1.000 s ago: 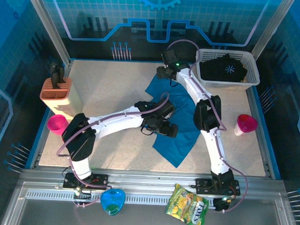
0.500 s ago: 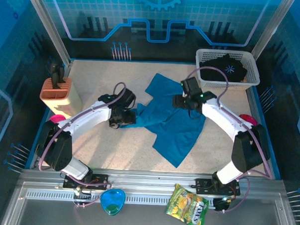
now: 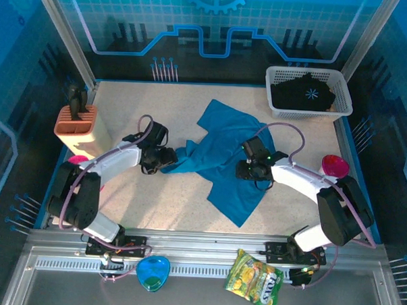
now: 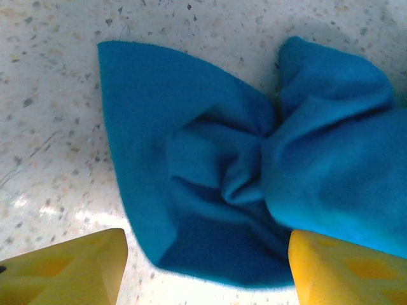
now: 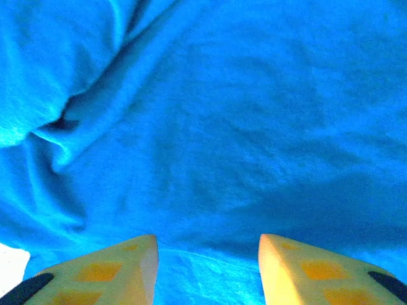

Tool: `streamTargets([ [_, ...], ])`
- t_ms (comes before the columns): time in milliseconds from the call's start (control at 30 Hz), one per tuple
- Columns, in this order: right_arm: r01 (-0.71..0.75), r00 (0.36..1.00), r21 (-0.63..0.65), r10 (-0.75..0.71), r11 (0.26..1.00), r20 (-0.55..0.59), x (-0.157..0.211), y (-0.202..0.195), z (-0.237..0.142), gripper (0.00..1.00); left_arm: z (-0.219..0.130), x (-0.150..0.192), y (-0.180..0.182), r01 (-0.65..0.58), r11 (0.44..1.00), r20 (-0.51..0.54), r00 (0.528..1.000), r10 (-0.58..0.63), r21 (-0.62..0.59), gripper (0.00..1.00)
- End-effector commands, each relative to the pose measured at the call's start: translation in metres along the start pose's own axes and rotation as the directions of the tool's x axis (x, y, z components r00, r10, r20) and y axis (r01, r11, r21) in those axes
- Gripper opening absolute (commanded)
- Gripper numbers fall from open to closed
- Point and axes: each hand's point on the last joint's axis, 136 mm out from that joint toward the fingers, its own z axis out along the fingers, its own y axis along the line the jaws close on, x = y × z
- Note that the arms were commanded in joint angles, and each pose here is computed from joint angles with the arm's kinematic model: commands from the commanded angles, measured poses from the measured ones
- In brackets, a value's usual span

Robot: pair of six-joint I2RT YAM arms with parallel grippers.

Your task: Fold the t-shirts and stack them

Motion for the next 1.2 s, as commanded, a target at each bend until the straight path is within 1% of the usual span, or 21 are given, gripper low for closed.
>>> streamTargets([
  [0,-0.02,1.0,-0.023,0.02,1.0,0.014,0.0,0.006,-0.001,0.45,0.012,-0.001,-0.002,0.045,0.999,-0.02,0.999,-0.045,0.024,0.64],
  [100,-0.016,0.999,-0.009,0.016,1.0,0.029,-0.002,0.003,-0.004,0.44,0.01,0.002,0.005,0.053,0.999,-0.011,0.999,-0.053,0.01,0.63],
  [167,-0.013,0.999,-0.006,0.013,1.0,0.036,-0.004,0.002,-0.005,0.43,0.003,0.002,0.01,0.056,0.998,0.008,0.998,-0.056,-0.007,0.63],
  [300,-0.008,1.0,-0.012,0.009,1.0,0.03,-0.005,0.005,-0.003,0.43,-0.009,0.002,0.023,0.069,0.997,0.051,0.996,-0.066,-0.046,0.66],
  [467,-0.012,1.0,-0.033,0.013,0.999,0.017,-0.003,0.009,0.001,0.41,-0.002,0.004,0.037,0.111,0.992,0.045,0.993,-0.108,-0.065,0.67],
  [667,-0.008,1.0,-0.019,0.009,1.0,0.014,-0.001,0.005,0.001,0.36,0.017,-0.004,0.028,0.116,0.992,0.029,0.993,-0.115,-0.042,0.61],
  [867,-0.011,1.0,-0.001,0.011,1.0,-0.005,0.008,-0.001,0.002,0.29,0.029,-0.023,0.014,0.105,0.994,0.054,0.993,-0.103,-0.031,0.52],
  [933,-0.024,0.999,0.003,0.024,1.0,-0.023,0.016,-0.005,0.006,0.28,0.031,-0.032,0.006,0.094,0.995,0.066,0.994,-0.093,-0.02,0.47],
  [967,-0.032,0.999,0.002,0.032,0.999,-0.032,0.02,-0.006,0.009,0.27,0.032,-0.036,0.001,0.088,0.996,0.07,0.994,-0.087,-0.013,0.42],
  [1000,-0.043,0.998,0.002,0.043,0.999,-0.043,0.025,-0.007,0.012,0.26,0.031,-0.04,-0.003,0.079,0.997,0.073,0.994,-0.078,-0.008,0.33],
  [1100,-0.079,0.994,0.001,0.079,0.997,-0.076,0.036,-0.01,0.024,0.22,0.024,-0.053,-0.021,0.053,0.998,0.082,0.995,-0.055,0.028,0.0],
  [1167,-0.105,0.991,-0.001,0.105,0.994,-0.087,0.039,-0.012,0.031,0.17,0.013,-0.059,-0.032,0.037,0.998,0.087,0.995,-0.042,0.058,0.0],
])
